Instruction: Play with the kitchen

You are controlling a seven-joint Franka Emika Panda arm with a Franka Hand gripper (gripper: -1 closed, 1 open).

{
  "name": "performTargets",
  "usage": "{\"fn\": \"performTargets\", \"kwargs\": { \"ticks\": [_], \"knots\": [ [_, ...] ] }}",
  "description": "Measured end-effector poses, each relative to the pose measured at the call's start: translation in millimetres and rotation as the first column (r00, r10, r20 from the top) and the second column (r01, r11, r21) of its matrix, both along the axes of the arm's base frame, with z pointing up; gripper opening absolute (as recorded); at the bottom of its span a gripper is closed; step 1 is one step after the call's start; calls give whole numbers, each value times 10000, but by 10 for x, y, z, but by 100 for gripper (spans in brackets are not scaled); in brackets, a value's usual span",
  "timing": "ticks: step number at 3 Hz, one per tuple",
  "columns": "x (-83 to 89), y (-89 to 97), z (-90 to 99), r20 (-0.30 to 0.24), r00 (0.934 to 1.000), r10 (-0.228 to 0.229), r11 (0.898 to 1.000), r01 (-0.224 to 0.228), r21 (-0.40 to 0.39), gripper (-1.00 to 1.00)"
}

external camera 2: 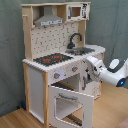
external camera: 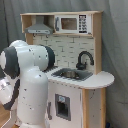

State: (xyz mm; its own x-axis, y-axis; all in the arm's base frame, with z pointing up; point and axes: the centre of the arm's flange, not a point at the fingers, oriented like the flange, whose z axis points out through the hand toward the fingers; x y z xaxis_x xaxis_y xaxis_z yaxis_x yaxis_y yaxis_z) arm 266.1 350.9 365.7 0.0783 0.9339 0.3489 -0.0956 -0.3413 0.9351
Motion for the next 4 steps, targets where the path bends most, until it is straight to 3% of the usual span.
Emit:
{"fn": "performTargets", "kwargs": {
  "ticks": [1, 3, 4],
  "knots": [
    [38, -75, -76, 110, 9999, 52, 9973, -60, 731, 100],
    [285, -227, -255, 42, 9998, 182, 9834, -187, 1808, 100],
    [359, -219, -332, -158, 9981, 604, 9733, -553, 2227, 100]
  ]
}}
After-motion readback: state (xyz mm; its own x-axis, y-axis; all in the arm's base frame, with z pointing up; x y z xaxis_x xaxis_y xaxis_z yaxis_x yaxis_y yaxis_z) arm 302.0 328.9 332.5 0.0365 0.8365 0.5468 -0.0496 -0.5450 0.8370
